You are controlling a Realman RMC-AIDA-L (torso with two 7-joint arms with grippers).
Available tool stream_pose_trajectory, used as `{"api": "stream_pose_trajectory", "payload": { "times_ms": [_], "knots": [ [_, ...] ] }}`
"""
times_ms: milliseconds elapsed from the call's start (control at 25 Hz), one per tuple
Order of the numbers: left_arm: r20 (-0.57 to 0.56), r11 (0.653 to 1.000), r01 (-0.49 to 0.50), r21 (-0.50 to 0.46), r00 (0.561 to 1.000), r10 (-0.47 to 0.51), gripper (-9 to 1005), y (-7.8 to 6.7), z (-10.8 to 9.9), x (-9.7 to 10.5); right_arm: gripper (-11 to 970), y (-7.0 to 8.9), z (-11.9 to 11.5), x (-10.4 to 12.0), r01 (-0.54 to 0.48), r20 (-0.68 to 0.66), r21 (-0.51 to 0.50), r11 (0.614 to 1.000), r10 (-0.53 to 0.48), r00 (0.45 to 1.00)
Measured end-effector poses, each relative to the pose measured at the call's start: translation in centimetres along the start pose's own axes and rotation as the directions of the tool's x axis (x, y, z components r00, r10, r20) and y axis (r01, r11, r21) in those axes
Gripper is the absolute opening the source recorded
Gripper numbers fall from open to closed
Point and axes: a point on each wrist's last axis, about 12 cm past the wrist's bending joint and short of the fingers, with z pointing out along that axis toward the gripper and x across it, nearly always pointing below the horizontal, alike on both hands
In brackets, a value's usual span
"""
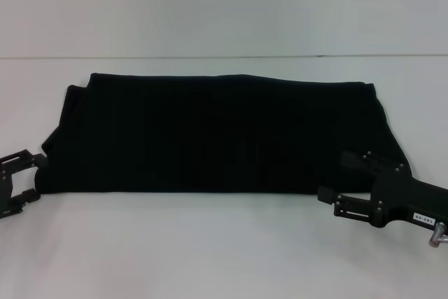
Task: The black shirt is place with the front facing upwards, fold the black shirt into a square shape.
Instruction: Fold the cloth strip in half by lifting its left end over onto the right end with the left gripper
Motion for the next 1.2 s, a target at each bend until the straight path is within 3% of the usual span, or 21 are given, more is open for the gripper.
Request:
{"api": "stream_pose_trajectory", "payload": {
  "times_ms": [280,840,1200],
  "knots": [
    [0.0,1.0,-0.018,0.002,1.0,0.018,766,-0.6,0.7,-0.2,937,0.1,-0.1,0.0,-0.002,0.001,-0.001,1.0,0.002,1.0],
    [-0.011,1.0,-0.021,-0.012,1.0,0.021,772,-0.4,0.8,-0.1,937,0.2,-0.2,0.0,-0.008,0.01,-0.004,1.0,0.008,1.0],
    [-0.005,0.998,-0.066,-0.015,0.998,0.066,773,-1.6,2.4,-0.3,936,0.1,-0.1,0.0,-0.006,0.012,-0.007,1.0,0.006,1.0]
  ]
}}
